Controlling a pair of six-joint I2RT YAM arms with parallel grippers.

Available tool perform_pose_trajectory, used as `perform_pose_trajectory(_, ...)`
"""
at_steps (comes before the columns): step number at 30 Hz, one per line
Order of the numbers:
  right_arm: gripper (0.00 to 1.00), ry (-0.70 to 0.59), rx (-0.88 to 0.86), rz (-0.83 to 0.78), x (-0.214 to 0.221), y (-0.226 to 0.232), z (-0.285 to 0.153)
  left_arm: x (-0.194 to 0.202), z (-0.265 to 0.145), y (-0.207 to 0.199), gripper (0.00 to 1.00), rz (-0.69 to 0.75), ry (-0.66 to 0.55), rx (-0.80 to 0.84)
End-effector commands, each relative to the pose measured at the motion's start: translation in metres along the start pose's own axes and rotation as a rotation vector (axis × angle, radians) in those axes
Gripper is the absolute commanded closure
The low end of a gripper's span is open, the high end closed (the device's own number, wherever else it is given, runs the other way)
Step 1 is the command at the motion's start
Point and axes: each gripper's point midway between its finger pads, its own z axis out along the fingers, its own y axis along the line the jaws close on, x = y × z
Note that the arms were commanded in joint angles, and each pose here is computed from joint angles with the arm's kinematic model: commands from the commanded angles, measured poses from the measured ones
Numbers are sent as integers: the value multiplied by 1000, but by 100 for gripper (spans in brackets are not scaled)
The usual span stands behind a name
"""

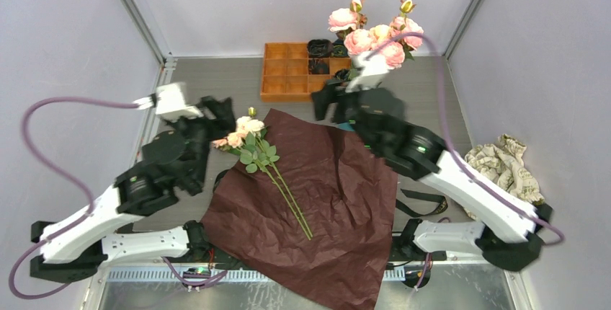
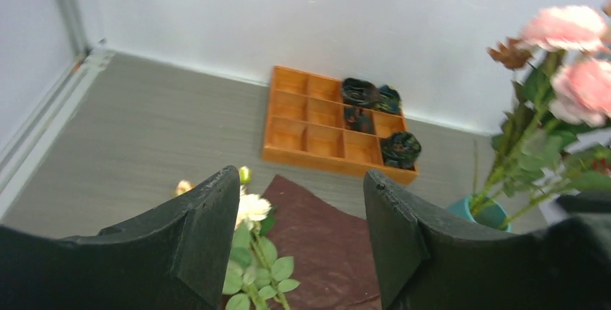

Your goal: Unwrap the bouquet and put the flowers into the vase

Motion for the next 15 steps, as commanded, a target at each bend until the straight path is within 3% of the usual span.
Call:
perform_pose_trajectory(1,23,161,38,-115,49,40,25,-9,-22,74,36,-92,-29,-196)
perform_pose_trajectory(5,27,350,12,-168,123,76,58,-13,-29,96,37,-111,-47,-231)
perform_pose_trajectory(9,40,499,-1,-181,191,94,84,-14,-31,98,37,-98,-36,-238)
perform_pose_trajectory(15,41,646,14,-213,264,97,115,-8,-30,98,37,-65,-20,-243)
